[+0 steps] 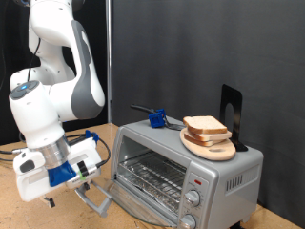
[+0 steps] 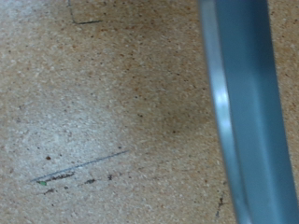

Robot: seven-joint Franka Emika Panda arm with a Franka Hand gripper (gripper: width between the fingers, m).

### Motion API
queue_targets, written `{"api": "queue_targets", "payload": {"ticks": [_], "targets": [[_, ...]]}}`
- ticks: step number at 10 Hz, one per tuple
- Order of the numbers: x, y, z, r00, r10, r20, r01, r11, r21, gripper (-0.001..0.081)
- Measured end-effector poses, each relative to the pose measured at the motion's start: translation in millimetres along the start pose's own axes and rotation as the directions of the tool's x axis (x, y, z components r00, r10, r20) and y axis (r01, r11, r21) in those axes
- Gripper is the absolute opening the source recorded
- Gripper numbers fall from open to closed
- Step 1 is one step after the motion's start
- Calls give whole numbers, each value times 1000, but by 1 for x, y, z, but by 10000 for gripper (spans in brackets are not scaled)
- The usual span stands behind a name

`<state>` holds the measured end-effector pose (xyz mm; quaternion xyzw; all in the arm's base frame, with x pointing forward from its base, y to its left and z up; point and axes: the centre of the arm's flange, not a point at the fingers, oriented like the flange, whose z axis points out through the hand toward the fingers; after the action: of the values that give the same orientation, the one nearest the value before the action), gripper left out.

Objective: Make a piece of toast with the oven

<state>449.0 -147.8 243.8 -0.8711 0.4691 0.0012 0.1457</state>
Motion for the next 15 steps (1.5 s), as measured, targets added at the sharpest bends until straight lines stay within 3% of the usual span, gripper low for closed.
{"api": "queue_targets", "payload": {"ticks": [6,11,15], "targets": [[20,16,35,997,69,-40,-69,998,-1,800],[26,29,65,999,-18,-50,15,998,-61,800],[25,45,75,999,-20,-42,18,998,-61,800]]}}
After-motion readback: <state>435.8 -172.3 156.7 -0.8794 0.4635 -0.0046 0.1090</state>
